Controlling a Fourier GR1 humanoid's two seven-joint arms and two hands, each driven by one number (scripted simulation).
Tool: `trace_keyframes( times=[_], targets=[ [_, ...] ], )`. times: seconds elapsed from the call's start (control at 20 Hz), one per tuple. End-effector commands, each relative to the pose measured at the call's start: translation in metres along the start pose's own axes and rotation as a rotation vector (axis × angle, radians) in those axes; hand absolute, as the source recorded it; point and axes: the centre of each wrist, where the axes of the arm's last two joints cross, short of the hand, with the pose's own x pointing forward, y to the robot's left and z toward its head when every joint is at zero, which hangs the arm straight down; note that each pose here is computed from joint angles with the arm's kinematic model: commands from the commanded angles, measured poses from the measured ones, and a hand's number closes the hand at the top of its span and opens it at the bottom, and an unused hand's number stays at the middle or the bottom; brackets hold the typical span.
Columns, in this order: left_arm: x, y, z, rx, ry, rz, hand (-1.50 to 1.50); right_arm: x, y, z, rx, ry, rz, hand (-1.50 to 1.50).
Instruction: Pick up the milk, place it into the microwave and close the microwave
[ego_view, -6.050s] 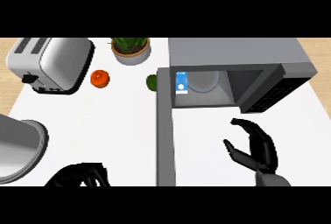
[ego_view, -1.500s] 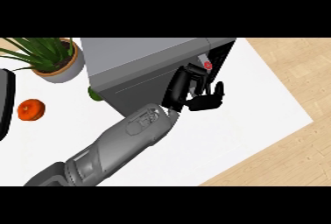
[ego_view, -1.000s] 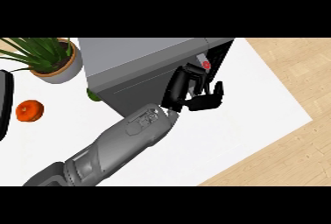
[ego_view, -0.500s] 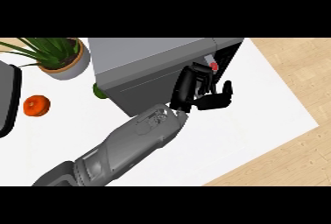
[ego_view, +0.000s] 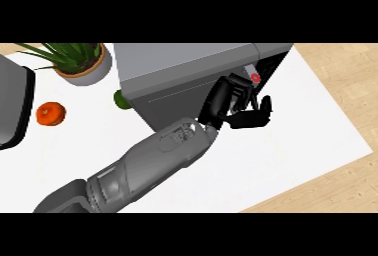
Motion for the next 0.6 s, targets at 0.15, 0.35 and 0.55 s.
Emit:
trace_keyframes(
  times=[0.15,0.35,0.55],
  targets=[
    [-0.037,0.086,-0.006,0.293,0.138,-0.103,-1.5,0.009,-0.005,0.008,-0.034,0.009,0.014,-1.5],
    [-0.04,0.087,-0.004,0.273,0.144,-0.084,-1.5,0.017,-0.005,0.008,-0.036,0.001,0.027,-1.5],
    [-0.041,0.088,-0.004,0.259,0.152,-0.072,-1.5,0.021,-0.003,0.01,-0.038,0.004,0.026,-1.5]
  ],
)
